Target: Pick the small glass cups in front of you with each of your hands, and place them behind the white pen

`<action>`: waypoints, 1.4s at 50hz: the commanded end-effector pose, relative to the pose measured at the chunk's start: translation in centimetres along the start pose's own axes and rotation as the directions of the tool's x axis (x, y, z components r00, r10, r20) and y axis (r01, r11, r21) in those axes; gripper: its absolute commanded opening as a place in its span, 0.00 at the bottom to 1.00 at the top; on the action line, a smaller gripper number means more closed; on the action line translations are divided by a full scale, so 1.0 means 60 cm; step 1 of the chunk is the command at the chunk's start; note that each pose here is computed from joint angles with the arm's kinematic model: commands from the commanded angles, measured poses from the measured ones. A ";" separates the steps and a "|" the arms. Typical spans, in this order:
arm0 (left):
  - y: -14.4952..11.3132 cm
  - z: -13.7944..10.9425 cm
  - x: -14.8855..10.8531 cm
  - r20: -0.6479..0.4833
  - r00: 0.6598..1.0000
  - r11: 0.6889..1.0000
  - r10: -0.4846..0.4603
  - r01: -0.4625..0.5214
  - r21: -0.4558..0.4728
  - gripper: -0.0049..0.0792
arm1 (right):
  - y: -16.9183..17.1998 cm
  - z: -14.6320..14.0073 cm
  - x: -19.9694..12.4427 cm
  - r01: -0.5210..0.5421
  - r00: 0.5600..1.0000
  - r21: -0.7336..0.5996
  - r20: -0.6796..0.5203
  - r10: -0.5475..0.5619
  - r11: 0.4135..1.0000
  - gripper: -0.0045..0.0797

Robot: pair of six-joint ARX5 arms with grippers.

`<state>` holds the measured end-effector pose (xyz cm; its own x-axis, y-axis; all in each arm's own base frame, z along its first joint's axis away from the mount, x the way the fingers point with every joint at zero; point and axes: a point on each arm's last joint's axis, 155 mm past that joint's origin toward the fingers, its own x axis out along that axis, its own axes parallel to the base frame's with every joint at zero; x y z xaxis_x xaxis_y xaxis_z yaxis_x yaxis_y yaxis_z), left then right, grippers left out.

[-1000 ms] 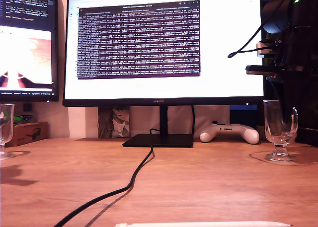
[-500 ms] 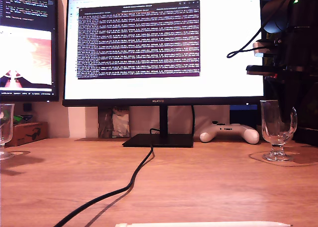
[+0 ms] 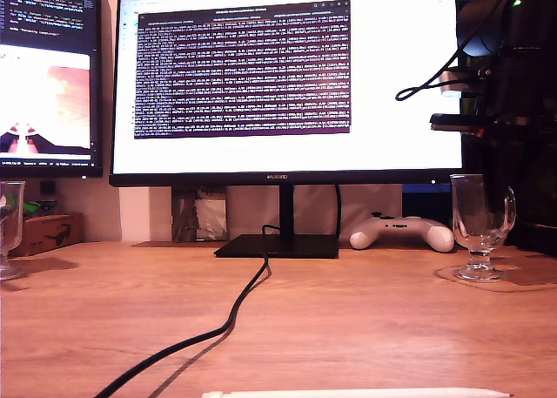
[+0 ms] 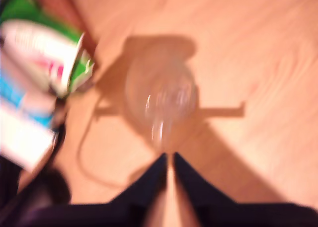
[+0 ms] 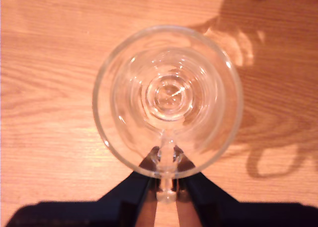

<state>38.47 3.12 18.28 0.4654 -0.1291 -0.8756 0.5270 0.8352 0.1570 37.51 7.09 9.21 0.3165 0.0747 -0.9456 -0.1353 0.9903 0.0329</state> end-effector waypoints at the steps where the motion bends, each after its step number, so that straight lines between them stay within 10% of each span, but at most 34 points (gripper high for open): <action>1: -0.001 -0.006 0.022 -0.027 0.999 1.000 -0.030 0.029 -0.011 0.39 | 0.004 0.010 -0.003 -0.005 1.000 -0.008 0.021 0.005 1.000 0.04; 31: 0.016 -0.066 0.117 -0.196 0.978 0.997 -0.073 0.070 -0.023 0.38 | 0.007 0.019 -0.003 -0.014 0.999 -0.008 0.041 0.014 1.000 0.04; 70: 0.032 -0.048 0.156 -0.114 0.989 0.995 -0.097 0.093 -0.043 0.32 | 0.031 0.013 -0.003 -0.047 0.998 -0.025 0.029 0.048 0.999 0.04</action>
<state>41.81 5.22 10.52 0.3593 -0.1285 -0.9243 0.5256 0.8463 0.0866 37.66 8.52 9.39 0.3255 0.1160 -0.9384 -0.1643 0.9843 0.0647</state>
